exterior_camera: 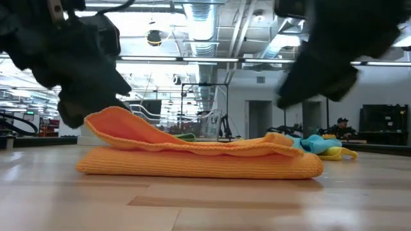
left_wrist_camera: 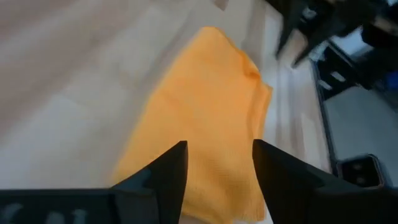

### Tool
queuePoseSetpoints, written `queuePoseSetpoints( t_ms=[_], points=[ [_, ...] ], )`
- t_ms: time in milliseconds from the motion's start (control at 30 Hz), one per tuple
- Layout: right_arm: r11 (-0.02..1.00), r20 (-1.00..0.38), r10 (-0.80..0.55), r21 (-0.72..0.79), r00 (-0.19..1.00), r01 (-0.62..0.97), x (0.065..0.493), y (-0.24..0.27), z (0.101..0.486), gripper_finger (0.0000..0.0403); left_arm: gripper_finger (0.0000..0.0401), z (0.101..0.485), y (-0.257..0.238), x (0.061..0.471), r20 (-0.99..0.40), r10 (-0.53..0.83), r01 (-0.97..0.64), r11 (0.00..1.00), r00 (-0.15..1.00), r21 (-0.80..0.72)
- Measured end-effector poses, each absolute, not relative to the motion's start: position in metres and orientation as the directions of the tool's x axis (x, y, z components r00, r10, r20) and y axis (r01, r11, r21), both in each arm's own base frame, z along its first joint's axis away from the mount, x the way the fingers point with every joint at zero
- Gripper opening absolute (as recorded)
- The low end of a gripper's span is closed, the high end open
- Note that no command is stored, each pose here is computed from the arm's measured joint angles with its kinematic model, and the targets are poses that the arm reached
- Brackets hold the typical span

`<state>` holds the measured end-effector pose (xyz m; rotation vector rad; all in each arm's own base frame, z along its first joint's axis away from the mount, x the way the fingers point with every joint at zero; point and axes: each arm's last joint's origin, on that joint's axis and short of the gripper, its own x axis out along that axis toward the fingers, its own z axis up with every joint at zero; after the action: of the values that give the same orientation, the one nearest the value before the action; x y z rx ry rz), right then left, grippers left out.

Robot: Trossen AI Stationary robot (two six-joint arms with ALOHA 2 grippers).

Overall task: Fold microfiber towels
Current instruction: Fold the orange microfiber cloth

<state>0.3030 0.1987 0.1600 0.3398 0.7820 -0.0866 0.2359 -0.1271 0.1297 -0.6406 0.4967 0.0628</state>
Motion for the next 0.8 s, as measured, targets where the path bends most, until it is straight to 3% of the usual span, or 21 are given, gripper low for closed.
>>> queuePoseSetpoints(
  t_ms=[133,400,700,800],
  points=[
    [0.925,-0.657,0.033,0.306,0.753,0.226,0.317,0.193,0.156,0.0111,0.0144,0.112,-0.133,0.243,-0.459,-0.144,-0.175,0.793,0.876,-0.583],
    [0.908,-0.769,0.067,0.311,0.636,0.281,0.309,0.199,0.128,0.0111,0.0087,0.095,-0.140,0.251,-0.528,-0.170,-0.198,0.798,0.832,-0.569],
    [0.918,-0.798,-0.037,0.211,0.601,0.336,0.286,0.202,0.143,0.0110,0.0058,0.096,-0.141,0.255,-0.553,-0.146,-0.219,0.813,0.820,-0.540],
    [0.917,-0.734,-0.070,0.220,0.676,0.333,0.288,0.204,0.152,0.0110,0.0055,0.096,-0.141,0.255,-0.553,-0.142,-0.223,0.812,0.821,-0.539]
  ],
)
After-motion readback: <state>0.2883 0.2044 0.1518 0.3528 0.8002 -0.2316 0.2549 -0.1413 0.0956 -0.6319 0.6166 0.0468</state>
